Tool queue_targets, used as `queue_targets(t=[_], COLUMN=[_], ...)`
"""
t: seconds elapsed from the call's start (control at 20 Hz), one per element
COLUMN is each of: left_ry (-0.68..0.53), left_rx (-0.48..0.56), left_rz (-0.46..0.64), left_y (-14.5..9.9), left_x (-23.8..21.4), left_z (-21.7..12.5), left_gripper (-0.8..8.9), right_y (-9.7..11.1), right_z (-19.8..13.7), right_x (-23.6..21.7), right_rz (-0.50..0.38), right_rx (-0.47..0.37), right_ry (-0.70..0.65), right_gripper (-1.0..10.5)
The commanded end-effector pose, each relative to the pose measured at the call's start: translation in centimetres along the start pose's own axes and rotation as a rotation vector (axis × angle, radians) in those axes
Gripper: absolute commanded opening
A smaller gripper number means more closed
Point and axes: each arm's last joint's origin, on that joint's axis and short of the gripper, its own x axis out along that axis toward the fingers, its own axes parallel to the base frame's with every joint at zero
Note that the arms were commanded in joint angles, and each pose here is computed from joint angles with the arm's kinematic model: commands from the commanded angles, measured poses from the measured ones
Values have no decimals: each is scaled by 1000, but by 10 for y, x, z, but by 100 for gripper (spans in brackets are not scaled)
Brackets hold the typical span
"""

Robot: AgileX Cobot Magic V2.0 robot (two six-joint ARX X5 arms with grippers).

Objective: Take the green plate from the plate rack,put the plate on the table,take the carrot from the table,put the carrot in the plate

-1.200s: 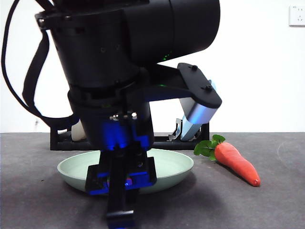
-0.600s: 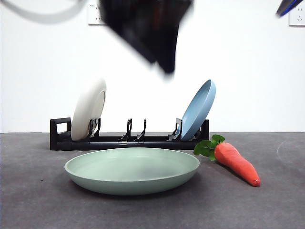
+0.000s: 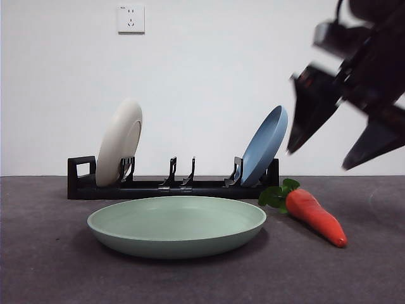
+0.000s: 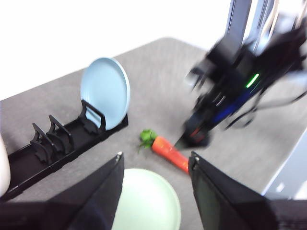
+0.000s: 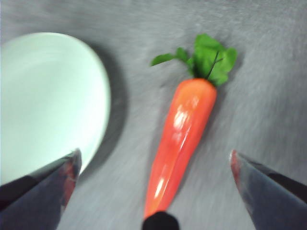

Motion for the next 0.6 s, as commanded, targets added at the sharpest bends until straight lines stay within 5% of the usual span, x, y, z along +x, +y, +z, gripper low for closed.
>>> queue_targets(t=[0.05, 0.3, 0.6], left_ry=[-16, -26, 3], left_rx=[-54, -94, -83], left_rz=[-38, -86, -78], left_y=[5, 11, 12], left_x=[-14, -31, -31], left_z=[-2, -5, -8], left_gripper=[230, 229, 229], right_y=[0, -7, -12], right_z=[3, 0, -10], right_x=[20, 61, 84], right_rz=[-46, -90, -92], right_rx=[12, 51, 84], right_ry=[-7, 18, 76], right_gripper=[563, 542, 304])
